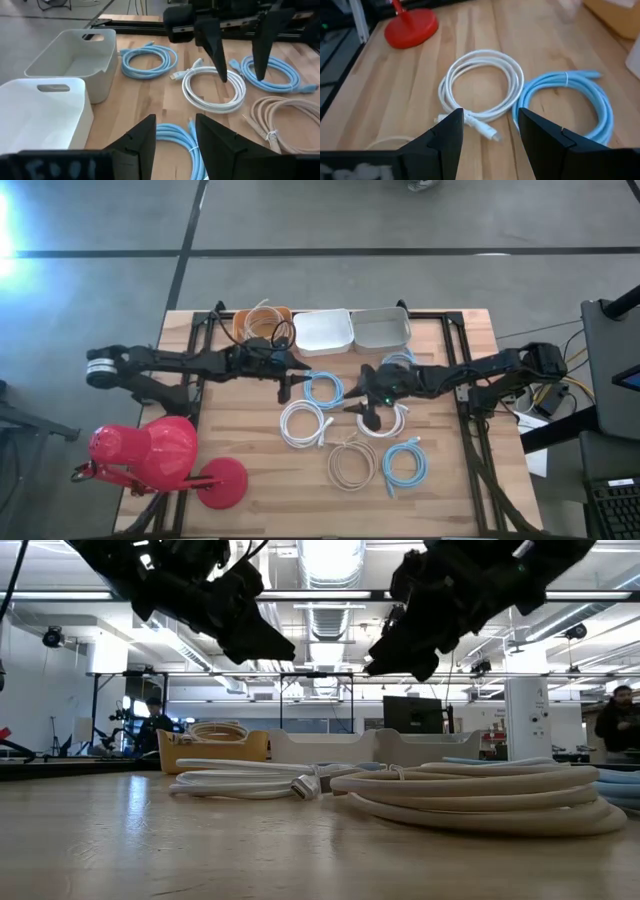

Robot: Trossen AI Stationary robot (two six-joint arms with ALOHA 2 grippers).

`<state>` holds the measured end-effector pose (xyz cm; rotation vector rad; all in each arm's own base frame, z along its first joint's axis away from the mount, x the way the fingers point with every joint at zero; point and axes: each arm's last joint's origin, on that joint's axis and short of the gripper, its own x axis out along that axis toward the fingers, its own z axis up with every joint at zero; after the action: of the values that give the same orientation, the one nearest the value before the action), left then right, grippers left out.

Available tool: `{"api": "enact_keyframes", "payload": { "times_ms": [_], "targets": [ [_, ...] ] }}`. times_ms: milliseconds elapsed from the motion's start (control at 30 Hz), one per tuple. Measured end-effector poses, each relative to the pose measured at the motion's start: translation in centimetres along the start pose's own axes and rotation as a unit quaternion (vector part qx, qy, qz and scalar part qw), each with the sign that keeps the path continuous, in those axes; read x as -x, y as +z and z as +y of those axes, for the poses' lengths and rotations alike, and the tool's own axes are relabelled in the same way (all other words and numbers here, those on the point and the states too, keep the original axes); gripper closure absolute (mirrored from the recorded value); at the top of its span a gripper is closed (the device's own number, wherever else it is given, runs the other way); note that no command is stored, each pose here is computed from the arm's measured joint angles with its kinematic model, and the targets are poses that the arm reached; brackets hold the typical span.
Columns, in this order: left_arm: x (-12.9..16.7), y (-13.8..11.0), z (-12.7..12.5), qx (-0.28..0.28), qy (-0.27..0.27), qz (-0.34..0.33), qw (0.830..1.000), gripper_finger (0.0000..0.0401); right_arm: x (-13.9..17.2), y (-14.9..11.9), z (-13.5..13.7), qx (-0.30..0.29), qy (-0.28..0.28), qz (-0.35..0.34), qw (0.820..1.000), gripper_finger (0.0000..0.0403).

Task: Sort HDMI cables
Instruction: Put the brown hdmi cable into the yellow bin

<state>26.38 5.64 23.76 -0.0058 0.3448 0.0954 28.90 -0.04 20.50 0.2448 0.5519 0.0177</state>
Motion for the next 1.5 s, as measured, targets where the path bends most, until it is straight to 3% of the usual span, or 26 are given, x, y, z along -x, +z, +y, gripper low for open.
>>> {"api": "enact_keyframes", "payload": {
  "times_ms": [200, 400, 633, 933, 1300, 1500],
  "targets": [
    [0.1, 0.5, 0.0, -0.018, 0.001, -0.01, 1.0, 0.0259, 0.3, 0.9, 1.0, -0.069, -0.015, 0.062, 0.996, 0.022],
    [0.0, 1.8, 0.1, -0.033, 0.004, -0.046, 0.998, 0.0259, 0.3, 0.7, 2.7, -0.037, 0.01, 0.066, 0.997, 0.022],
    [0.0, 1.9, 0.1, -0.057, 0.006, -0.047, 0.997, 0.0259, 0.3, 0.5, 2.5, -0.02, 0.011, 0.075, 0.997, 0.022],
    [0.1, 2.2, 0.2, -0.057, 0.01, -0.061, 0.996, 0.0259, -0.1, -1.8, 4.7, -0.005, 0.027, 0.126, 0.992, 0.022],
    [0.0, 1.9, 0.2, -0.012, 0.008, -0.056, 0.998, 0.0259, -4.2, -6.0, 6.7, 0.004, -0.019, 0.205, 0.979, 0.022],
    [0.0, 1.8, 0.2, -0.003, 0.007, -0.055, 0.998, 0.0259, -5.3, -6.6, 6.7, 0.064, -0.012, 0.222, 0.973, 0.022]
  ]
}}
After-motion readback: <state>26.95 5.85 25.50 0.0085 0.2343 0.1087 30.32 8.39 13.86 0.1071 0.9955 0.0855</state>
